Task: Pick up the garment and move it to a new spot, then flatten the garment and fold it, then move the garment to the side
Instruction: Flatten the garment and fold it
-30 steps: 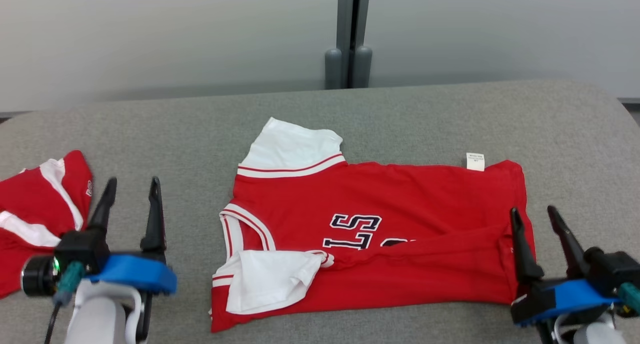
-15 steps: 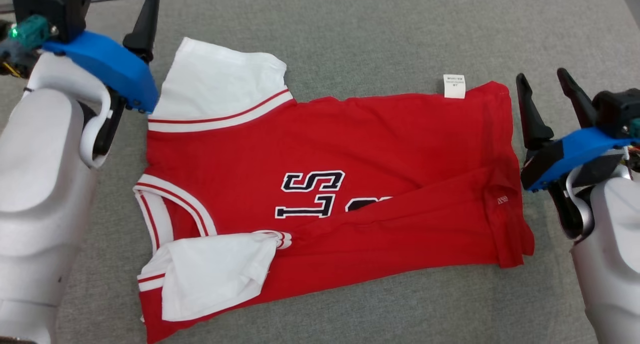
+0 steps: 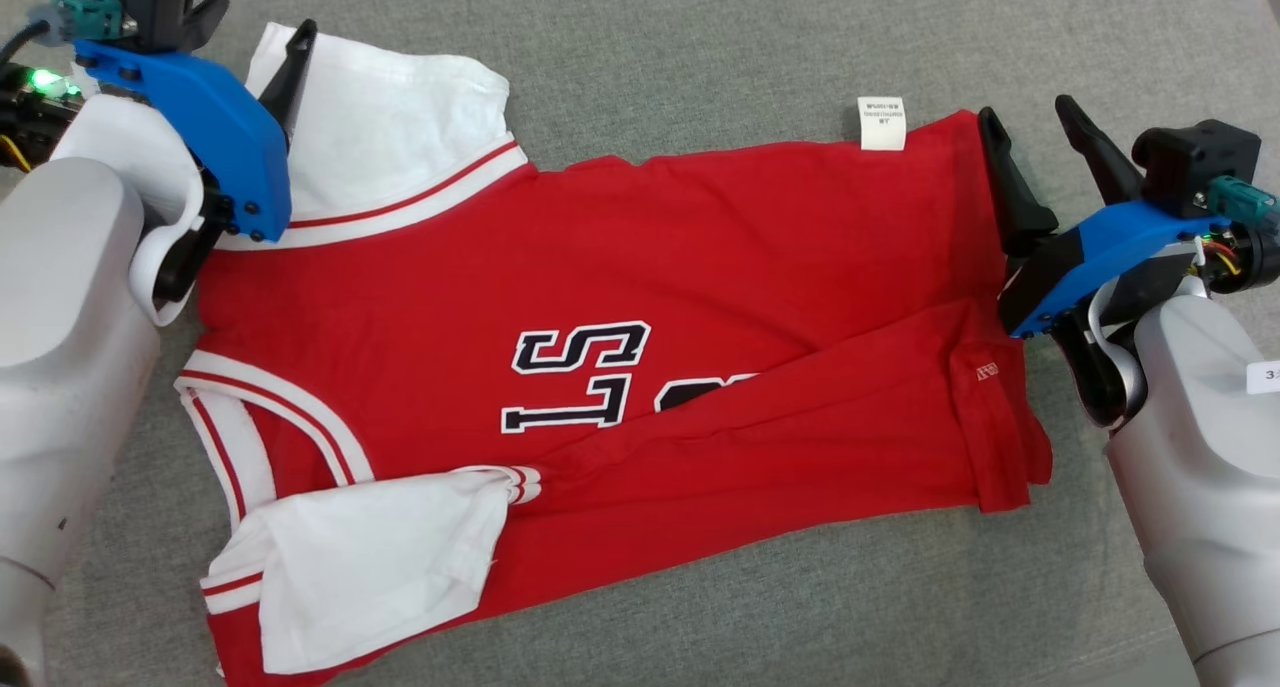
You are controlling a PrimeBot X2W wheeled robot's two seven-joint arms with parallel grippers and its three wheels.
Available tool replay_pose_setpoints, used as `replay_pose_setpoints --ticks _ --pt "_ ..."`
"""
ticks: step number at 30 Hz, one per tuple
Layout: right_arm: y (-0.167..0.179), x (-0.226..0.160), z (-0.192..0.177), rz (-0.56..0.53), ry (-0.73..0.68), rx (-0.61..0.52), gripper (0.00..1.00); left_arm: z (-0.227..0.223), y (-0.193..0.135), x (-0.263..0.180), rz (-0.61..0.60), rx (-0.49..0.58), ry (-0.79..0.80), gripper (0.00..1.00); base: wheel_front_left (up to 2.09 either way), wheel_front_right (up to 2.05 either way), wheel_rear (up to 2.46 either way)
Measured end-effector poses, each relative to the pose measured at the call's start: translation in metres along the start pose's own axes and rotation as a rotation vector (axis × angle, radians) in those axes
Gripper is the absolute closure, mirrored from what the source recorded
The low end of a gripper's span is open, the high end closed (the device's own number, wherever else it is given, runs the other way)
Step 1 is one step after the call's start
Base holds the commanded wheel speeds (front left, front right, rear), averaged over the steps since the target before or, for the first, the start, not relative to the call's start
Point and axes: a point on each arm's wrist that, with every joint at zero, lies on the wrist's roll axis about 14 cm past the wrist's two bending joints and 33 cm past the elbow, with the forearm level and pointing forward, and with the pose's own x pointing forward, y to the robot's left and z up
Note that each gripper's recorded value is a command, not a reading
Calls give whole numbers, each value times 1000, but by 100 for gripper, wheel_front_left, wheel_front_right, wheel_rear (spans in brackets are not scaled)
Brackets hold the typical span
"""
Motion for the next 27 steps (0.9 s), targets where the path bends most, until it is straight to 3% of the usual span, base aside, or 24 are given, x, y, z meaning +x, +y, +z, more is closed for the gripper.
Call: replay_pose_setpoints --ticks 6,15,16,17,27 --pt "4 8 -7 11 9 2 0 -30 1 9 -11 -53 104 0 0 0 0" --pt "10 14 -15 32 38 3 0 -34 -19 17 -66 -177 158 1 0 0 0" --pt "12 15 -15 36 42 3 0 -32 -20 18 -69 -176 157 58 0 0 0" --pt "12 16 -16 39 47 2 0 -30 -18 18 -65 -153 152 100 0 0 0" --pt "19 21 -34 64 166 25 0 2 -9 9 -36 -115 5 100 0 0 0"
